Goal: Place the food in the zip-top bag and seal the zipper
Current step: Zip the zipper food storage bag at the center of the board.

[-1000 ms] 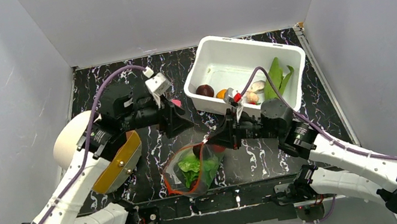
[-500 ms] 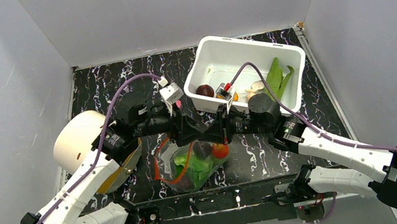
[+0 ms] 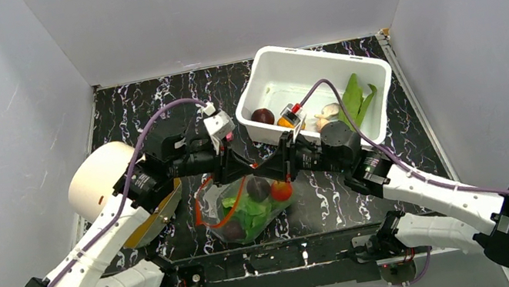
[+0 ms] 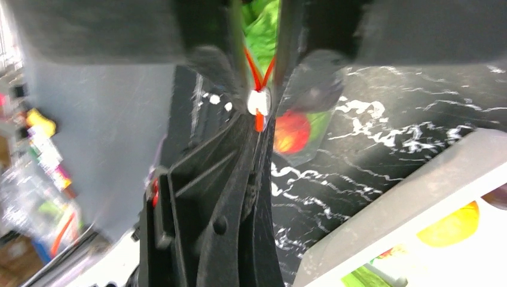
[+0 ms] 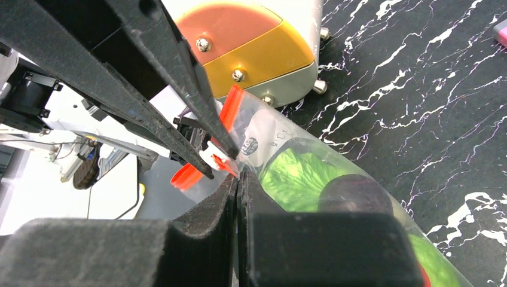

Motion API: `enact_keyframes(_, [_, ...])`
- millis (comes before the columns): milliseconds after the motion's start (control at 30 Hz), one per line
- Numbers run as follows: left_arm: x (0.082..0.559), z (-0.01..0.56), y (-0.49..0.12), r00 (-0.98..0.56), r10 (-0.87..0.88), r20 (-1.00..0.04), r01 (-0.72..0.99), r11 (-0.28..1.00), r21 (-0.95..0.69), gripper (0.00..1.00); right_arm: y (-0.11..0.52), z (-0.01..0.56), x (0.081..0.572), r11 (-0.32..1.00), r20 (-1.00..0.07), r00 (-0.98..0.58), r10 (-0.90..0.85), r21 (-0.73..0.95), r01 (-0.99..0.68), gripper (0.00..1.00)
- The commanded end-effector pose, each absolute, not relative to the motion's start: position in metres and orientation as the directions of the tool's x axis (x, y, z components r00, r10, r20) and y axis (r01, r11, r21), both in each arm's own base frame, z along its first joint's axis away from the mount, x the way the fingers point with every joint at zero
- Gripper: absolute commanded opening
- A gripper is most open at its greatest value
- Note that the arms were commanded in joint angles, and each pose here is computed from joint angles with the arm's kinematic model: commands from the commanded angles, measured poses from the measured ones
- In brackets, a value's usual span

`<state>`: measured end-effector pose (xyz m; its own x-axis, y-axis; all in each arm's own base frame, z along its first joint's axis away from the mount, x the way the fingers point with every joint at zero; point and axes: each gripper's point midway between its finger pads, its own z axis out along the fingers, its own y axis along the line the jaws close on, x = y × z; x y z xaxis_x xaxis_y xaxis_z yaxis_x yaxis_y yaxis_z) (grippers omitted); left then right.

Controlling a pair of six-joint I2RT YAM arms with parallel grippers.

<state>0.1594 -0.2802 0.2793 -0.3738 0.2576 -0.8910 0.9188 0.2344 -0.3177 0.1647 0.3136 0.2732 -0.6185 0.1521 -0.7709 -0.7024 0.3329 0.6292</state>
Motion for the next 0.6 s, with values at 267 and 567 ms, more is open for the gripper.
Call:
enact_keyframes(267, [0.155,0.291,-0.276,-0.267,0.259,-0.928,0.956,0.194,-0.221,0.07,0.320,0.312,0.171,0.266,-0.783,-0.574,0.239,0.621,-0.737,0.00])
enact_keyframes(567, [0.137,0.293,-0.275,-0.183,0.245,-0.952,0.982,0.079,-0.169,0.00,0.315,0.313,0.169,0.277,-0.812,-0.536,0.230,0.582,-0.764,0.00])
